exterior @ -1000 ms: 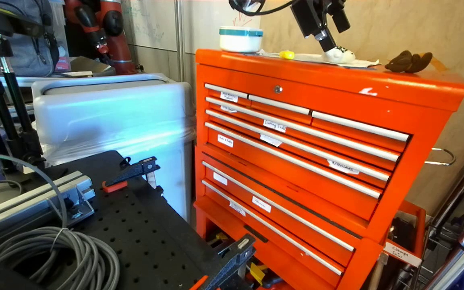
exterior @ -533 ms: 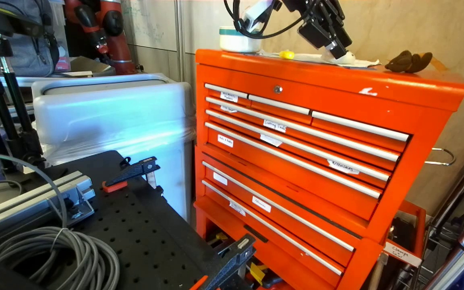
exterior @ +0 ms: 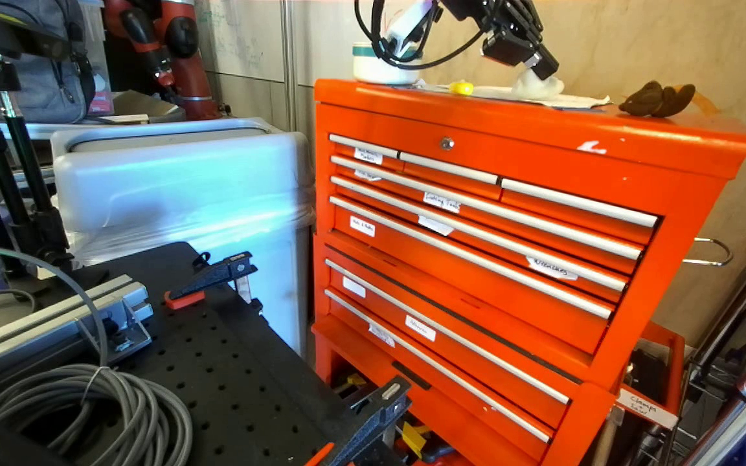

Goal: Put the white toy in the bowl

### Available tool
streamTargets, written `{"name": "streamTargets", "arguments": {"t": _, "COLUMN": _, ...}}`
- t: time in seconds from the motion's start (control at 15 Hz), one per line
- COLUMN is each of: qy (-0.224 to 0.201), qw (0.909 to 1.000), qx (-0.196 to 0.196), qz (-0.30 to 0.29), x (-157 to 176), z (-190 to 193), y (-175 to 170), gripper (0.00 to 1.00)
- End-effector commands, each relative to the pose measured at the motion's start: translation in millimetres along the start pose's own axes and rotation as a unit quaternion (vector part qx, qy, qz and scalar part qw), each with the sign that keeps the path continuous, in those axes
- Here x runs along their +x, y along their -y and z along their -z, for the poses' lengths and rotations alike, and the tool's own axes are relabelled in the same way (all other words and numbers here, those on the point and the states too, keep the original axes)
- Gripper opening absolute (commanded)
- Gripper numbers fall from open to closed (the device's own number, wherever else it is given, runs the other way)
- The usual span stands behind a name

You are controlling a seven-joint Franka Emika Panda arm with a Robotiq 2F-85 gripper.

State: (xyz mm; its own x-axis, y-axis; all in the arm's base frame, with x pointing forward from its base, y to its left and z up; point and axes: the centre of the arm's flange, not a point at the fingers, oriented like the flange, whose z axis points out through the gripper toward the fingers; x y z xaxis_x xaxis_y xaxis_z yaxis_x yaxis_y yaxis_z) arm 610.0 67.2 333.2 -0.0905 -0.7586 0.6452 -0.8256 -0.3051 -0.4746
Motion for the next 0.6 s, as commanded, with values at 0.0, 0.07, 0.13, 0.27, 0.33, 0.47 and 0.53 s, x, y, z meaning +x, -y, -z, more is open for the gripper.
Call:
{"name": "streamTargets", "arguments": {"t": 0.0, "qy": -0.002, "qw": 0.9995, "qx": 0.027, "qz": -0.017, "x": 10, "z": 18, "y": 4, "gripper": 0.01}}
{"name": "streamTargets", "arguments": {"t": 0.07, "qy": -0.001, "qw": 0.9992, "qx": 0.032, "qz": -0.024, "x": 15, "z": 24, "y": 9, "gripper": 0.01}}
{"name": "streamTargets", "arguments": {"t": 0.13, "qy": 0.004, "qw": 0.9988, "qx": 0.035, "qz": -0.034, "x": 20, "z": 32, "y": 19, "gripper": 0.01}}
{"name": "streamTargets", "arguments": {"t": 0.27, "qy": 0.013, "qw": 0.9974, "qx": 0.042, "qz": -0.057, "x": 32, "z": 56, "y": 43, "gripper": 0.01}}
{"name": "streamTargets", "arguments": {"t": 0.33, "qy": 0.021, "qw": 0.9963, "qx": 0.047, "qz": -0.069, "x": 37, "z": 70, "y": 55, "gripper": 0.01}}
{"name": "streamTargets", "arguments": {"t": 0.47, "qy": 0.066, "qw": 0.9939, "qx": 0.050, "qz": -0.073, "x": 39, "z": 102, "y": 74, "gripper": 0.01}}
{"name": "streamTargets", "arguments": {"t": 0.53, "qy": 0.103, "qw": 0.9916, "qx": 0.046, "qz": -0.063, "x": 30, "z": 119, "y": 81, "gripper": 0.01}}
